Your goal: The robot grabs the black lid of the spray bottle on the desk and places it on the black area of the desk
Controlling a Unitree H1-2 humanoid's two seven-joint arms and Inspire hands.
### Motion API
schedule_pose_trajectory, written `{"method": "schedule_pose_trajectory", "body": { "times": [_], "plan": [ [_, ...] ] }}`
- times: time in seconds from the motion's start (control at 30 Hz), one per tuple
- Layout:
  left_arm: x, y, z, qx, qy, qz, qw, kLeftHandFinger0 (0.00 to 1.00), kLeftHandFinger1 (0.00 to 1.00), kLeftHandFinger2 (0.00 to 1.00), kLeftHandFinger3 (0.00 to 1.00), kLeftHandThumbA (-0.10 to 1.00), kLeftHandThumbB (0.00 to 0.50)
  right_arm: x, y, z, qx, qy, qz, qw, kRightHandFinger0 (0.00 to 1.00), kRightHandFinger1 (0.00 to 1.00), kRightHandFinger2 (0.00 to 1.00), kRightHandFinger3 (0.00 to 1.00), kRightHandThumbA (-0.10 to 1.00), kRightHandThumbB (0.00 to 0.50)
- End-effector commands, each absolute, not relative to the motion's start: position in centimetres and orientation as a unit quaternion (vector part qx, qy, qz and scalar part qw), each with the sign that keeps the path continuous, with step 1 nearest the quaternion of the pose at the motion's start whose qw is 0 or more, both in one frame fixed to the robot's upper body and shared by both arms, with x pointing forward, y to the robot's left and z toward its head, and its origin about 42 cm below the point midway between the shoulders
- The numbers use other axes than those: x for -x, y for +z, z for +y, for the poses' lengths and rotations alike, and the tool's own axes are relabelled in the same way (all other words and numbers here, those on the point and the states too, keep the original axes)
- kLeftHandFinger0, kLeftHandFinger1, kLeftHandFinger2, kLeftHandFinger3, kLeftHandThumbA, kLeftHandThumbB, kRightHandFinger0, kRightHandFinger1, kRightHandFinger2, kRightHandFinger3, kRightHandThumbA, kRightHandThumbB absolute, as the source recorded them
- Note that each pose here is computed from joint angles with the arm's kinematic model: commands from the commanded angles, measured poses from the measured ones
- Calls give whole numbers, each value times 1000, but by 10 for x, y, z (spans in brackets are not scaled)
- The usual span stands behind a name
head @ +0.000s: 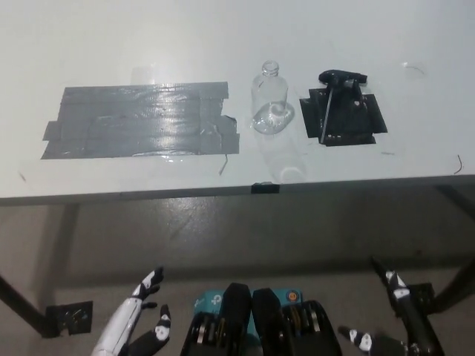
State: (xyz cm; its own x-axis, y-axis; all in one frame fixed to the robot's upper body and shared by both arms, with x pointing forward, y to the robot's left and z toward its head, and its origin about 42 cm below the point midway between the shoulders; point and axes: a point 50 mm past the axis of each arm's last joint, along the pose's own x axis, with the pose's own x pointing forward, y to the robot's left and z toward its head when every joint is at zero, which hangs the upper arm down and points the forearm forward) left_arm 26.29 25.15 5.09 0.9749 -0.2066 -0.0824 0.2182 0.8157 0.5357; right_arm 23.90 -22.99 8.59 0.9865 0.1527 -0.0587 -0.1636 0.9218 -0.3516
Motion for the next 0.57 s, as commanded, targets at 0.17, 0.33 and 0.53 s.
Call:
{"method": "schedule_pose_trajectory", "body": {
  "times": [0.17, 0.33, 0.53],
  "plan": [
    [-259, 65, 251, -266, -106, -38, 957, 853, 940, 1000, 1000, 194, 107, -242, 93, -224, 202, 102, -28, 974, 1000, 1000, 1000, 1000, 864, 245],
    [-258, 65, 252, -261, -107, -39, 958, 855, 934, 1000, 1000, 203, 108, -242, 91, -223, 206, 108, -22, 972, 1000, 1000, 1000, 1000, 855, 245],
    [-259, 67, 251, -265, -104, -37, 958, 849, 925, 1000, 1000, 198, 111, -244, 93, -224, 222, 117, -16, 968, 1000, 1000, 1000, 1000, 858, 239]
  ]
}}
